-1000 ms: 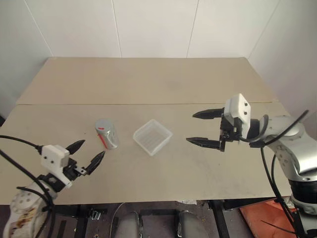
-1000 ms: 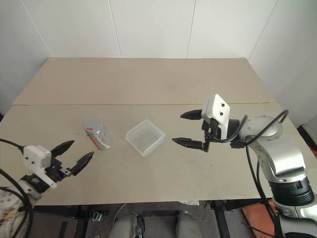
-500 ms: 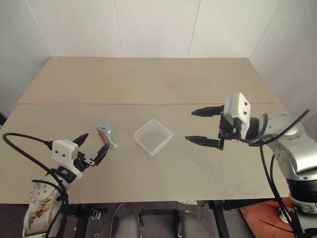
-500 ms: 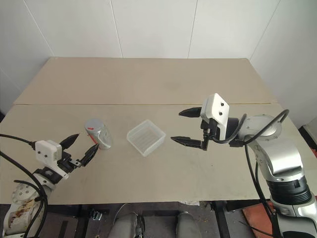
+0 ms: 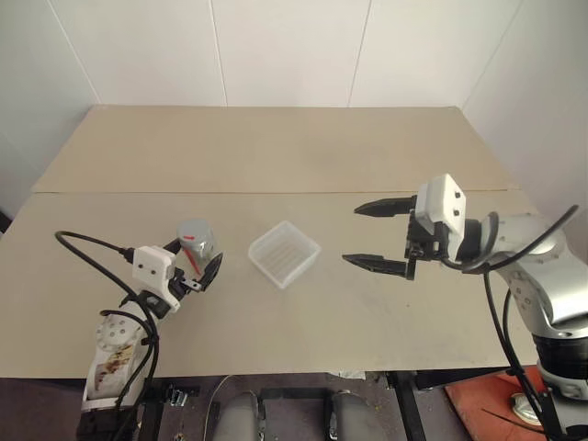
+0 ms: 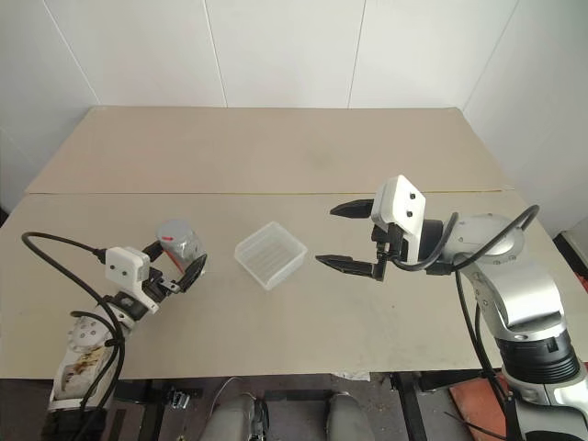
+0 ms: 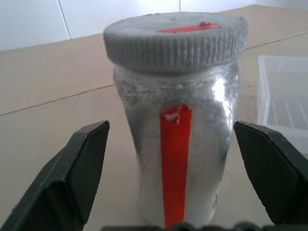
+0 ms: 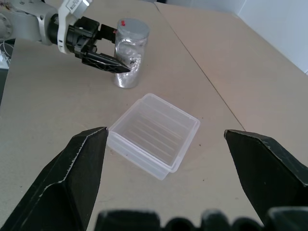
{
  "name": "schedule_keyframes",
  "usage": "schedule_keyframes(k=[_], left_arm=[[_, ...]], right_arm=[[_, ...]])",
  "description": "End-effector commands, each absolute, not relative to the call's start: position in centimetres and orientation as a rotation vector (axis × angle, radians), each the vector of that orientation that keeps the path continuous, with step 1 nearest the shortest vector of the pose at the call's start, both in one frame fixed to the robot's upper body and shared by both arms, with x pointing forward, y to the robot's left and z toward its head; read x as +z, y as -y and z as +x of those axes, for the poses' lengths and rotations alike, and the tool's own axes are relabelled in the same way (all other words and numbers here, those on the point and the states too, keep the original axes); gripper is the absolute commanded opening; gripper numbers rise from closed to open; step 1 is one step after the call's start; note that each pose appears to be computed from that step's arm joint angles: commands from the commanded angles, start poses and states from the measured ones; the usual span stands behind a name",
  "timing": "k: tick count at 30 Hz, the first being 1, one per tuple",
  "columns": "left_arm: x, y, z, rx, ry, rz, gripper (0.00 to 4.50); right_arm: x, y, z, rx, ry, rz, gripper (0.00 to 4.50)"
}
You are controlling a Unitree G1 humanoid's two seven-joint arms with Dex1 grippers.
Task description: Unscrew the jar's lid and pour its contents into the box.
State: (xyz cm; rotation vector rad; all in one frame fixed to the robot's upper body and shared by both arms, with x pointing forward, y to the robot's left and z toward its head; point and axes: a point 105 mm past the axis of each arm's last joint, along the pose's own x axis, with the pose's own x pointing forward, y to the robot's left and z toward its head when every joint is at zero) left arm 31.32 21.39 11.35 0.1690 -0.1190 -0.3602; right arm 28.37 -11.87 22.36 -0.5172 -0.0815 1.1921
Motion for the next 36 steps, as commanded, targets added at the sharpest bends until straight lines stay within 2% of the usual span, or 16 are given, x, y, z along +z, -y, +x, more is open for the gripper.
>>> schedule_keyframes(k=[1,6,13,14,18,22,29,36], left_arm=[[12.4,-21.2,32.2,-0.326,0.178,0.179,4.47],[12.7,-20.9,32.7,-0.31,0.204,0.169,4.47],[12.5,-19.8,32.9,-0.343,0.205,0.146,2.17],[12.5,-19.6,32.9,-0.348,0.205,0.145,1.96],[12.7,-19.2,32.8,-0.373,0.205,0.155,1.96],[14.6,-18.9,32.1,-0.505,0.205,0.169,1.96],[20.1,-17.0,28.9,-1.123,0.119,0.181,1.96],[22.5,-15.0,30.1,-1.345,0.119,0.212,1.96]], right_arm=[[23.6,11.9,27.8,1.184,0.143,-0.553,4.5],[23.6,11.8,27.6,1.187,0.142,-0.553,4.5],[23.5,11.7,27.5,1.182,0.144,-0.553,4.5],[23.4,11.7,27.5,1.179,0.145,-0.553,4.5],[23.5,11.6,27.5,1.174,0.15,-0.55,4.5],[23.9,10.9,27.6,1.171,0.179,-0.524,4.5],[26.2,5.0,27.9,1.306,0.26,-0.285,4.5],[28.3,0.9,27.3,1.422,0.272,-0.171,4.5]])
